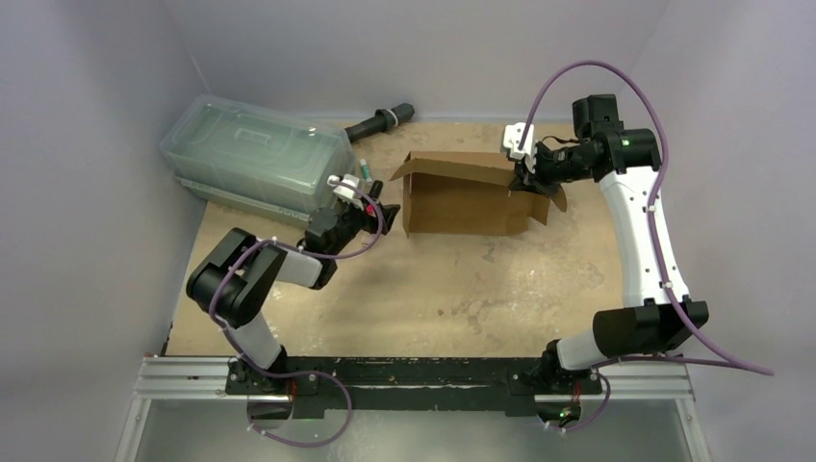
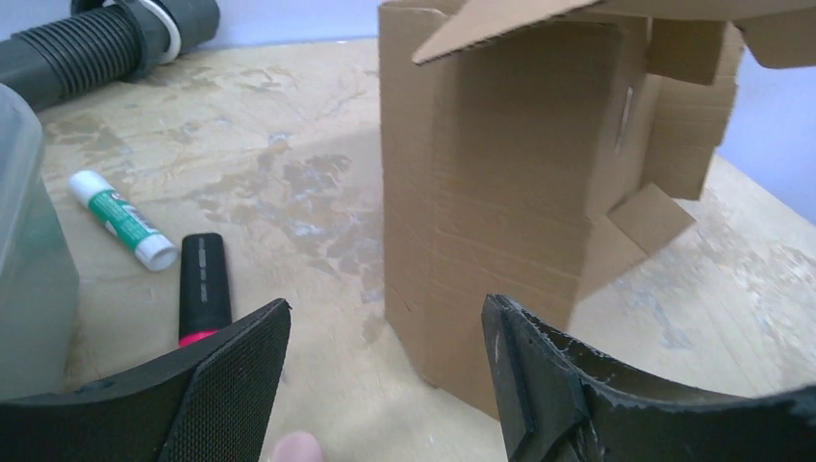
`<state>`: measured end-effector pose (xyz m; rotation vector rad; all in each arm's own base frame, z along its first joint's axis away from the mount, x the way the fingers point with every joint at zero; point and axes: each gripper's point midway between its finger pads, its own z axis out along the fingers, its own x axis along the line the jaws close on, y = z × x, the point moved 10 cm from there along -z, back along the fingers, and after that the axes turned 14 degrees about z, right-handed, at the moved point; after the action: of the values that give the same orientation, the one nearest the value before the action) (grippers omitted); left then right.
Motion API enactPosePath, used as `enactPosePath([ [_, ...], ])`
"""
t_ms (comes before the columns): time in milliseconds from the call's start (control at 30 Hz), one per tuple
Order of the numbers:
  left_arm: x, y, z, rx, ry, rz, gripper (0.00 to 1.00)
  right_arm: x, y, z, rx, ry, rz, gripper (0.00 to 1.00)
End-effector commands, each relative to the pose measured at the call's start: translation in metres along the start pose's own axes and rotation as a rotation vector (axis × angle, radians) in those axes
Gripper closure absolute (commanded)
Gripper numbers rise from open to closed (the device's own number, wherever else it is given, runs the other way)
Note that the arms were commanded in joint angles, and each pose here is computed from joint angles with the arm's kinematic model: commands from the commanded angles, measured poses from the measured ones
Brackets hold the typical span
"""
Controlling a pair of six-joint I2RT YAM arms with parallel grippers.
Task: Fold the paper box
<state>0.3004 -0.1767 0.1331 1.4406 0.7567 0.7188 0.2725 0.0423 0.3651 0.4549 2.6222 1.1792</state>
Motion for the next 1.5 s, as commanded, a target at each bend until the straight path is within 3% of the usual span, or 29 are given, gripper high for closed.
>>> enactPosePath([
  [0, 0.009, 0.002, 0.026, -0.059, 0.053, 0.043, 0.27, 0.014, 0.000, -0.005, 0.007, 0.032, 0.046, 1.00],
  [400, -0.015, -0.011, 0.055, -0.139, -0.090, 0.053, 0.26, 0.018, -0.001, -0.002, 0.013, 0.048, 0.046, 1.00],
  [667, -0.021, -0.017, 0.068, -0.095, 0.034, 0.103, 0.24, 0.022, 0.001, 0.003, 0.002, 0.076, 0.045, 1.00],
  [967, -0.031, -0.027, 0.070, -0.052, 0.327, 0.155, 0.24, 0.023, 0.004, 0.004, -0.005, 0.086, 0.047, 1.00],
  [1167, -0.031, -0.025, 0.075, -0.049, 0.455, 0.161, 0.37, 0.026, 0.006, 0.006, -0.008, 0.097, 0.043, 1.00],
  [1333, -0.030, -0.024, 0.073, -0.054, 0.498, 0.145, 0.51, 0.027, 0.008, 0.007, -0.011, 0.102, 0.042, 1.00],
  [1400, -0.032, -0.024, 0.073, -0.077, 0.467, 0.142, 0.50, 0.027, 0.009, 0.008, -0.014, 0.107, 0.043, 1.00],
  [1467, -0.035, -0.023, 0.074, -0.109, 0.405, 0.160, 0.42, 0.028, 0.009, 0.008, -0.019, 0.111, 0.044, 1.00],
])
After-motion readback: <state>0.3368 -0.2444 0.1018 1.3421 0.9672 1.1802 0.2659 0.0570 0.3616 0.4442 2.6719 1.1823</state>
